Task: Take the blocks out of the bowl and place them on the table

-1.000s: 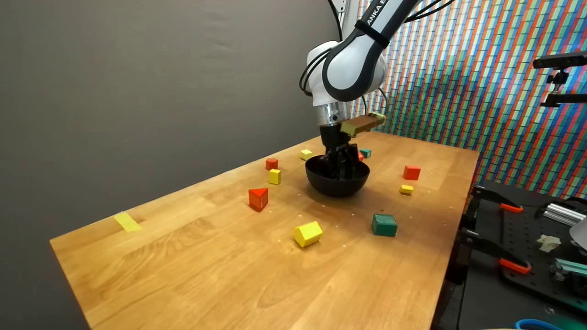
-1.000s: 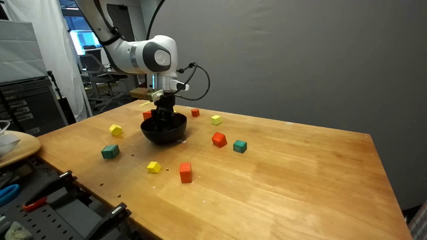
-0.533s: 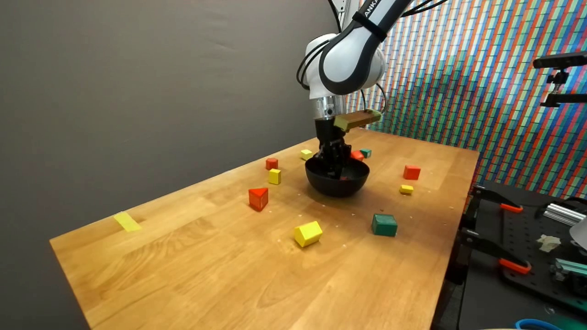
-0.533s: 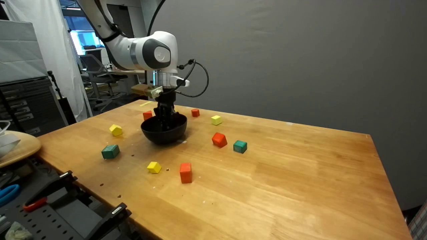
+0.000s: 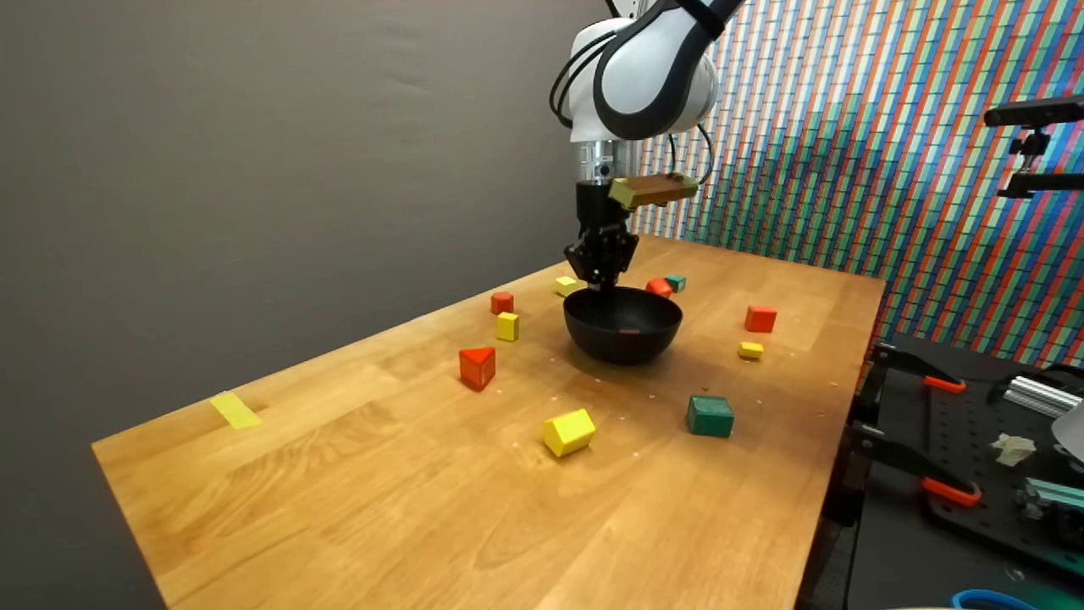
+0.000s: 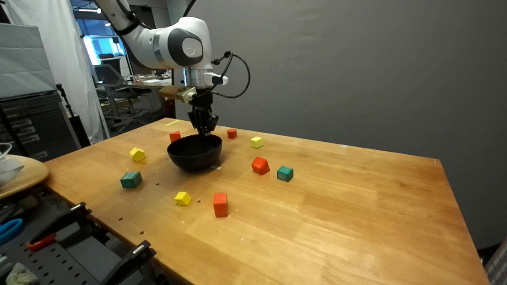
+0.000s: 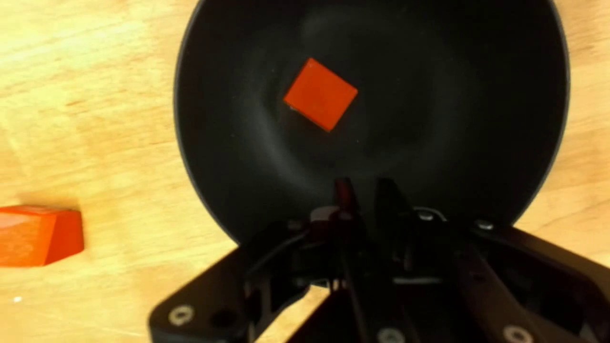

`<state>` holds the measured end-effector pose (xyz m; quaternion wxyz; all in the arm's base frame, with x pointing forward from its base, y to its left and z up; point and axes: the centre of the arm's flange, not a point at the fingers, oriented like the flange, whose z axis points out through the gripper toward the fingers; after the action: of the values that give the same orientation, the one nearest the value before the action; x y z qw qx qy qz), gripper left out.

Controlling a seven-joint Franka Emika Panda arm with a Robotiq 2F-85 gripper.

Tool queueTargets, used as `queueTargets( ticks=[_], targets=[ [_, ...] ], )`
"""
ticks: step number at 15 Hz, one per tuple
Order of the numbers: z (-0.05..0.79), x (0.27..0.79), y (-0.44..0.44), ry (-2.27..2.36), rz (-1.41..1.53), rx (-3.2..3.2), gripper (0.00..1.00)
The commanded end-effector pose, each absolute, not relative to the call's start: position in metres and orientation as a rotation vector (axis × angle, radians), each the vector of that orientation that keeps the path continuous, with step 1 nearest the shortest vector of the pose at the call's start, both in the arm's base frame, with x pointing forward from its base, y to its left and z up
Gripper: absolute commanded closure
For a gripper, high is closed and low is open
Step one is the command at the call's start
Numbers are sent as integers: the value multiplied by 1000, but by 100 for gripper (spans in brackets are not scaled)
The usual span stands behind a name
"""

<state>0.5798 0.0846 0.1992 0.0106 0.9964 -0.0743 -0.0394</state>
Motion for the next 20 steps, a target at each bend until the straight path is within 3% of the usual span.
queueTargets(
  ticks=[1, 7, 14, 16, 20],
  targets=[
    [192, 569, 82, -234, -136, 3064, 48],
    [165, 561, 84, -213, -220, 3050, 3],
    [134, 557, 90, -195, -311, 3034, 0],
    [132, 557, 91, -202, -316, 3037, 26],
    [144, 558, 95, -224, -271, 3050, 58]
  ],
)
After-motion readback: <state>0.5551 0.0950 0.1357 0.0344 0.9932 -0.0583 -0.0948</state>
